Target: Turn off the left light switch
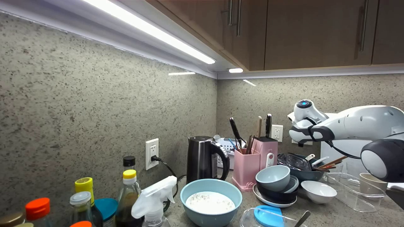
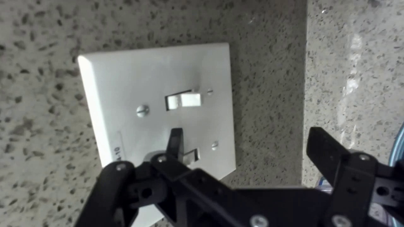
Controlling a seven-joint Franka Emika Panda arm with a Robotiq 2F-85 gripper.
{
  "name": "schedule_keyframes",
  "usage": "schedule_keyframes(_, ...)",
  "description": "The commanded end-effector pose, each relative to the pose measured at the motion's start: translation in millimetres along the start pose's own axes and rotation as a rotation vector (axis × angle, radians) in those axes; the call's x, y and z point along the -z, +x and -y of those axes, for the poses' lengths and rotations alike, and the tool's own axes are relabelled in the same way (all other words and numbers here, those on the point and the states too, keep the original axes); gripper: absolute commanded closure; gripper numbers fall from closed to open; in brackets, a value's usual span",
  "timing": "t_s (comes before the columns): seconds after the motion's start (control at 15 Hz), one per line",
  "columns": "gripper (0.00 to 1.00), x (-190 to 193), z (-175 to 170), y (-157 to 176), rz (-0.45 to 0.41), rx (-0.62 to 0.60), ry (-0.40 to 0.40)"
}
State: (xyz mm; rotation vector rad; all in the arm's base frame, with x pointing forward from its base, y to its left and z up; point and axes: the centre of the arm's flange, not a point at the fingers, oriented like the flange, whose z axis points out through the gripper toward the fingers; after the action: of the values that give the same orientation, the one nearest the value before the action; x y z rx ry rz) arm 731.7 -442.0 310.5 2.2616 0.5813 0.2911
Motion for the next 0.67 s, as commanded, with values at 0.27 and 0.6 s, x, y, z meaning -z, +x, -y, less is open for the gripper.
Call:
schedule_keyframes(0.27, 0.0, -9, 2, -2, 0.05, -0.011, 0.048)
schedule_keyframes(0.6, 0.0, 23, -22, 2, -0.003, -0.037, -0.003)
